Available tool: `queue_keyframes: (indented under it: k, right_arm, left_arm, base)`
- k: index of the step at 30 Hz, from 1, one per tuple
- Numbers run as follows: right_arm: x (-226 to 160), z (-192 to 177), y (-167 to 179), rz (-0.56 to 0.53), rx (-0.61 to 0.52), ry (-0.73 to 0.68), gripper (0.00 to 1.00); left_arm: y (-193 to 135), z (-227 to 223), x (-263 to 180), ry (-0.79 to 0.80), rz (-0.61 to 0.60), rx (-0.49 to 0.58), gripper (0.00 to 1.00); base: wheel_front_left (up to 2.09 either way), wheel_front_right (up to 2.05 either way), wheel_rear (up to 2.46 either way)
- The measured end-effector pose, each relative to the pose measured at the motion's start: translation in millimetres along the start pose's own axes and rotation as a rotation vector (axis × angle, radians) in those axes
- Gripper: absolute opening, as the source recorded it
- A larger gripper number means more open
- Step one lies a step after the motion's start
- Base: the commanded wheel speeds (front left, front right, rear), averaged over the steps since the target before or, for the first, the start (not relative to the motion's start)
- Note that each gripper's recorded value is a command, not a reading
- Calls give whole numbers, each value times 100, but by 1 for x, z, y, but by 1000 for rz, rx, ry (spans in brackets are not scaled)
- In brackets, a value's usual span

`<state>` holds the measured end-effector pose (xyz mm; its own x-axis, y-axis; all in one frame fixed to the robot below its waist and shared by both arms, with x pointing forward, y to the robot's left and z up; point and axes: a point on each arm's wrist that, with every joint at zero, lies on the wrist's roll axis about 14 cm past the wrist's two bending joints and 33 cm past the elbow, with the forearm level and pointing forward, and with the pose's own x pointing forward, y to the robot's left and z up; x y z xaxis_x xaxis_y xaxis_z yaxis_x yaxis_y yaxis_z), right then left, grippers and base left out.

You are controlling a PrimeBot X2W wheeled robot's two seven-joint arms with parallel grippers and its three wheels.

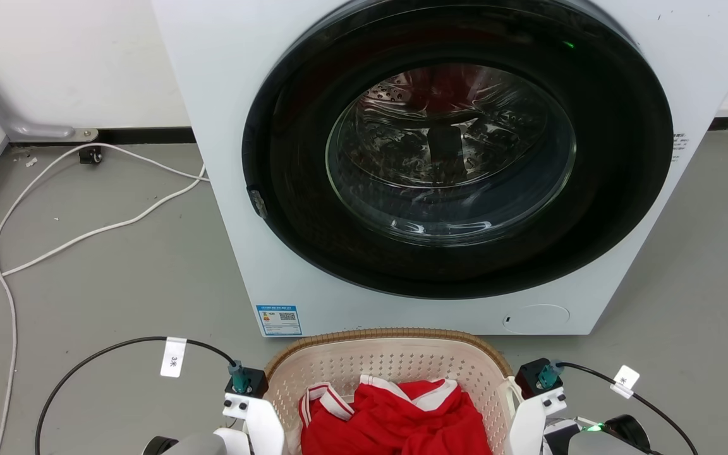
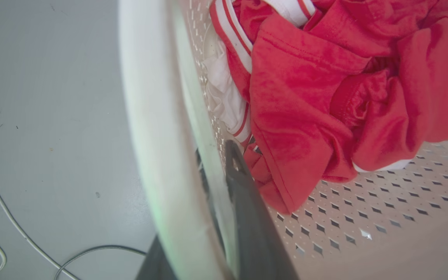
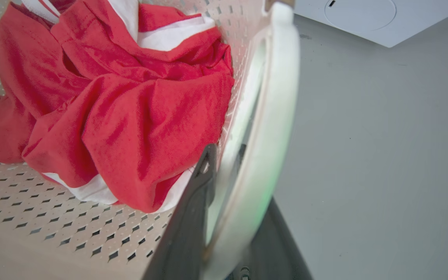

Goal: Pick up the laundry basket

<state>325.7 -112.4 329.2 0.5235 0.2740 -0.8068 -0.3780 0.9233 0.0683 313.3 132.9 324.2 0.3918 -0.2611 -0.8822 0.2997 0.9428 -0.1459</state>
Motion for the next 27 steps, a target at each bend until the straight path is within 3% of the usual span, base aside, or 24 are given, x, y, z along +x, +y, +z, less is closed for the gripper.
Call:
queue_keyframes:
  k: [27]
  right_arm:
    - [1, -2, 2, 6, 0, 4, 0]
  left_arm:
    - [1, 0, 1, -3, 2, -2, 0]
  base:
    - [0, 0, 0]
